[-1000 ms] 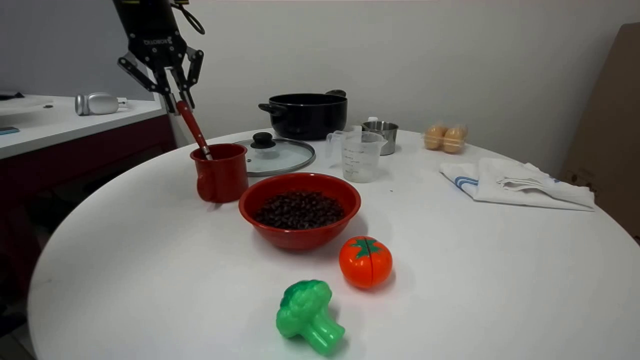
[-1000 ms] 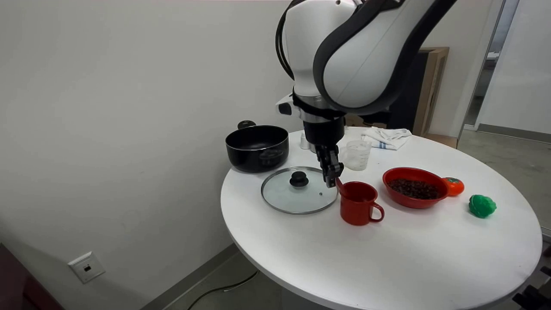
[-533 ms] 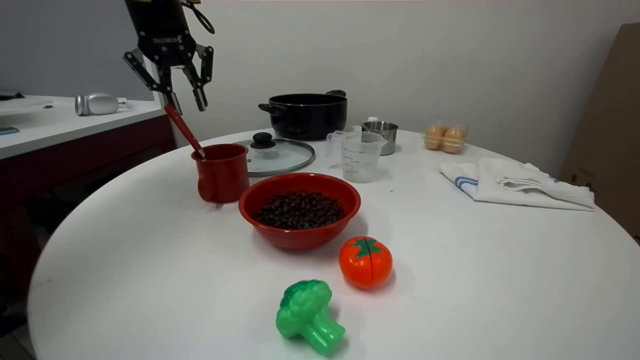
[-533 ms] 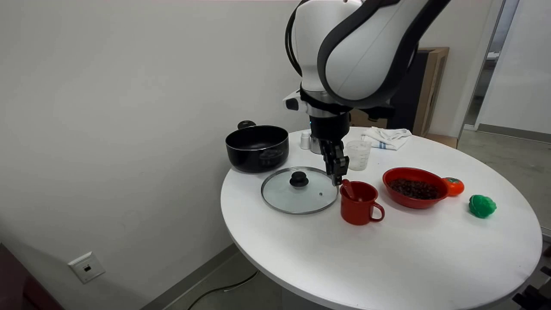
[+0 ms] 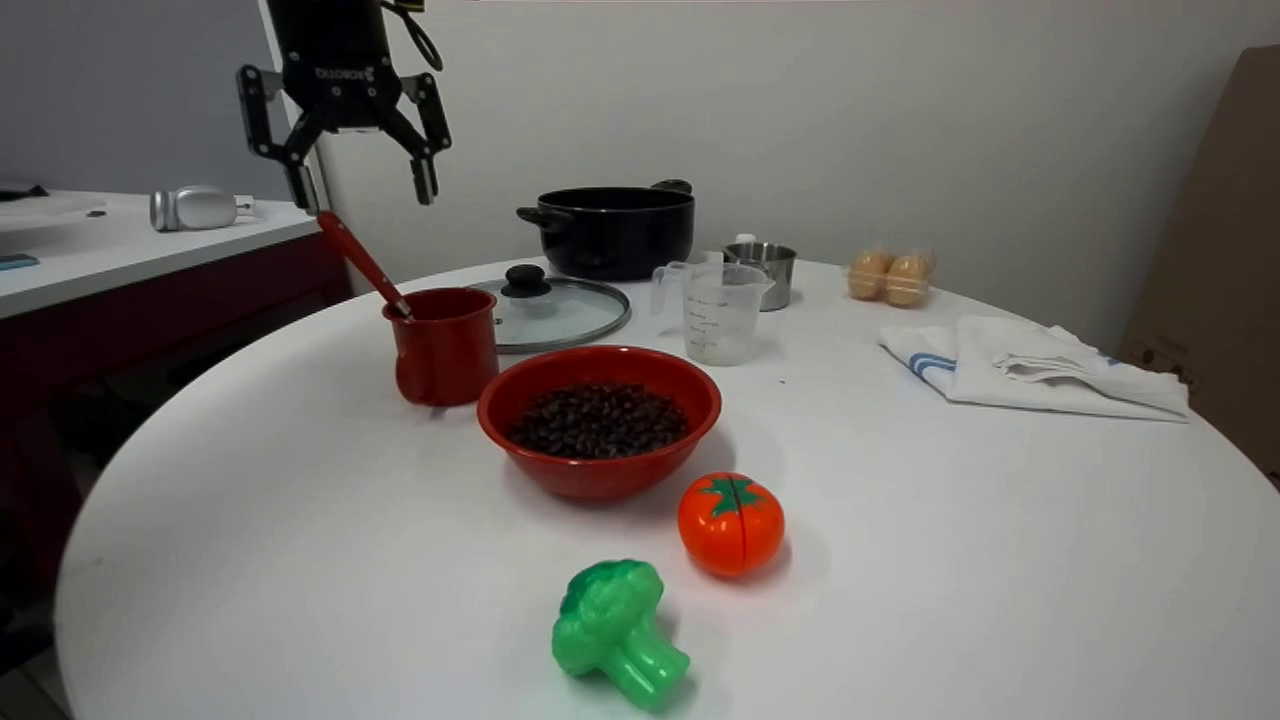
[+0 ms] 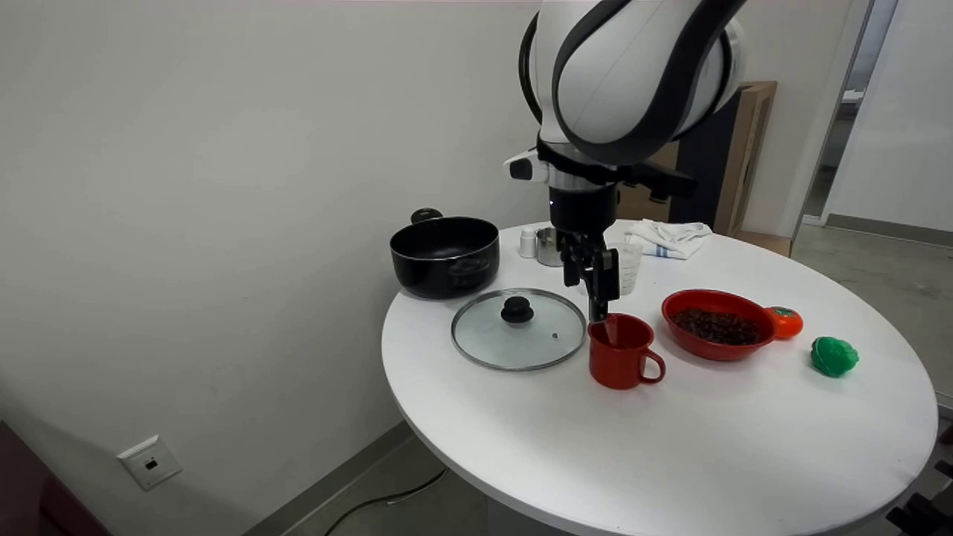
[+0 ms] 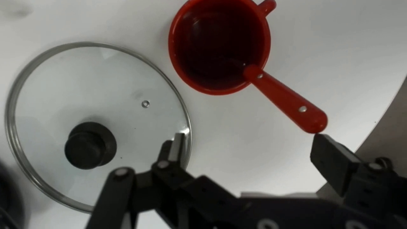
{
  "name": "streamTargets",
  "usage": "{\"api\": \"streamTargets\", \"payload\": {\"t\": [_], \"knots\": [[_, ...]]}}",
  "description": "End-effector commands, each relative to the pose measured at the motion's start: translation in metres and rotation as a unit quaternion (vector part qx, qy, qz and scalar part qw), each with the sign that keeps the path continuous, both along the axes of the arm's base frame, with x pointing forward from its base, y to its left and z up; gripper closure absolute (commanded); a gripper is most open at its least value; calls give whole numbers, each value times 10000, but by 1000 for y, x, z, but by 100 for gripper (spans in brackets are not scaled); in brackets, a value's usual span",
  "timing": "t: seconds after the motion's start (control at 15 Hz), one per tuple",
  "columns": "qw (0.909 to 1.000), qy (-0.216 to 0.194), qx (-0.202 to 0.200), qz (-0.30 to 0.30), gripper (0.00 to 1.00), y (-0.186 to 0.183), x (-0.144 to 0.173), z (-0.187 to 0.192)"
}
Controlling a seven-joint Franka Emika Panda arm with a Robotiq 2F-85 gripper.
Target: Fill the spoon with contents of the red bowl
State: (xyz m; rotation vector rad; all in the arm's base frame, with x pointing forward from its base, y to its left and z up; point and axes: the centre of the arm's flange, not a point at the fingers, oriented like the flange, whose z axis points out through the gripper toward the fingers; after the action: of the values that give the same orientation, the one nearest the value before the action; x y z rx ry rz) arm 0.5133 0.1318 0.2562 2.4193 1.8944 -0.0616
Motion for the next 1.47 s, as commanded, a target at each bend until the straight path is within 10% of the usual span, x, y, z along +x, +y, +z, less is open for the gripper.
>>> {"api": "streamTargets", "payload": {"t": [0.0,0.6,1.4], "knots": [[9975,311,233,588,0,2,-29,12],[9578,1188,119,2615,0,7,-67,21],[9385,917,-292,3316,0,-15,-48,19]]}}
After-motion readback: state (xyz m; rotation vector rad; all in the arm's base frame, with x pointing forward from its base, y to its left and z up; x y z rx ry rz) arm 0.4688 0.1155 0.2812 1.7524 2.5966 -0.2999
